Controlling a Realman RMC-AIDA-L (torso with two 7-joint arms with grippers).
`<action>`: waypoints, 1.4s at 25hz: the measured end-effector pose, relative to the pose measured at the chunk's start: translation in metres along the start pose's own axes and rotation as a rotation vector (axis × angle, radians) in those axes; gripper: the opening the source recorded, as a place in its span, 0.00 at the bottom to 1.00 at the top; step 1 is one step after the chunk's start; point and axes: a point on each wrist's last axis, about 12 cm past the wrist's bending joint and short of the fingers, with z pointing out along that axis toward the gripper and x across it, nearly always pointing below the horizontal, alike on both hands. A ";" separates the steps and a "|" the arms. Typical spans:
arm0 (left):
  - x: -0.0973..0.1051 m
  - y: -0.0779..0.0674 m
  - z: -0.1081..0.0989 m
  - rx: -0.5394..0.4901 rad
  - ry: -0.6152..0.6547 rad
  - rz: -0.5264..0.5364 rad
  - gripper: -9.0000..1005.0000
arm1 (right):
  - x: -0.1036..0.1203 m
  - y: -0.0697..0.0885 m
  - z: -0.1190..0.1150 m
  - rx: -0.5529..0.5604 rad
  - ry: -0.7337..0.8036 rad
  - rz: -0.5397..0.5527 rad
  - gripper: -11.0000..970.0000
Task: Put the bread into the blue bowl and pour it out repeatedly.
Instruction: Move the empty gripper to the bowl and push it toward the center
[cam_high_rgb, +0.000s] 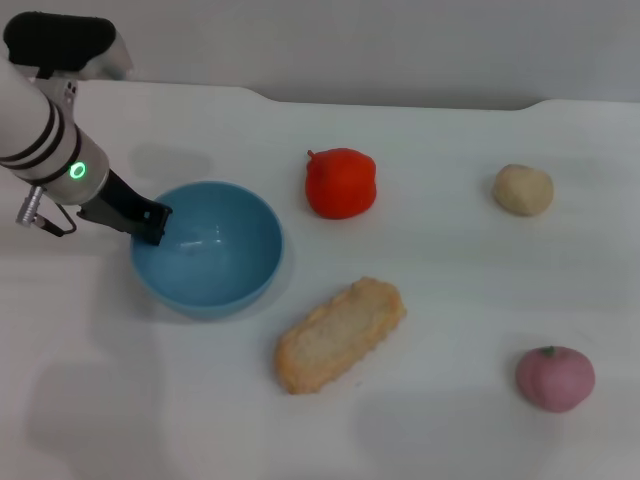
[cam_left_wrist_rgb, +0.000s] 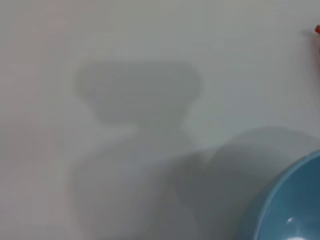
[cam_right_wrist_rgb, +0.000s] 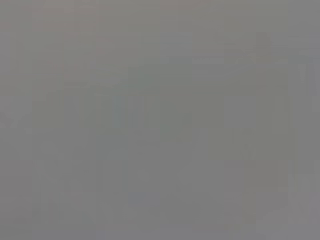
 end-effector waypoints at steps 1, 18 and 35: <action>0.000 0.001 -0.001 0.006 -0.001 -0.013 0.04 | -0.001 -0.001 0.004 -0.004 0.037 0.047 0.52; 0.002 0.007 -0.005 0.030 -0.019 -0.066 0.04 | 0.004 0.099 0.053 -0.580 0.892 -0.254 0.53; -0.003 0.003 -0.006 0.032 -0.035 -0.048 0.04 | 0.080 0.230 0.019 -1.119 1.160 -1.196 0.54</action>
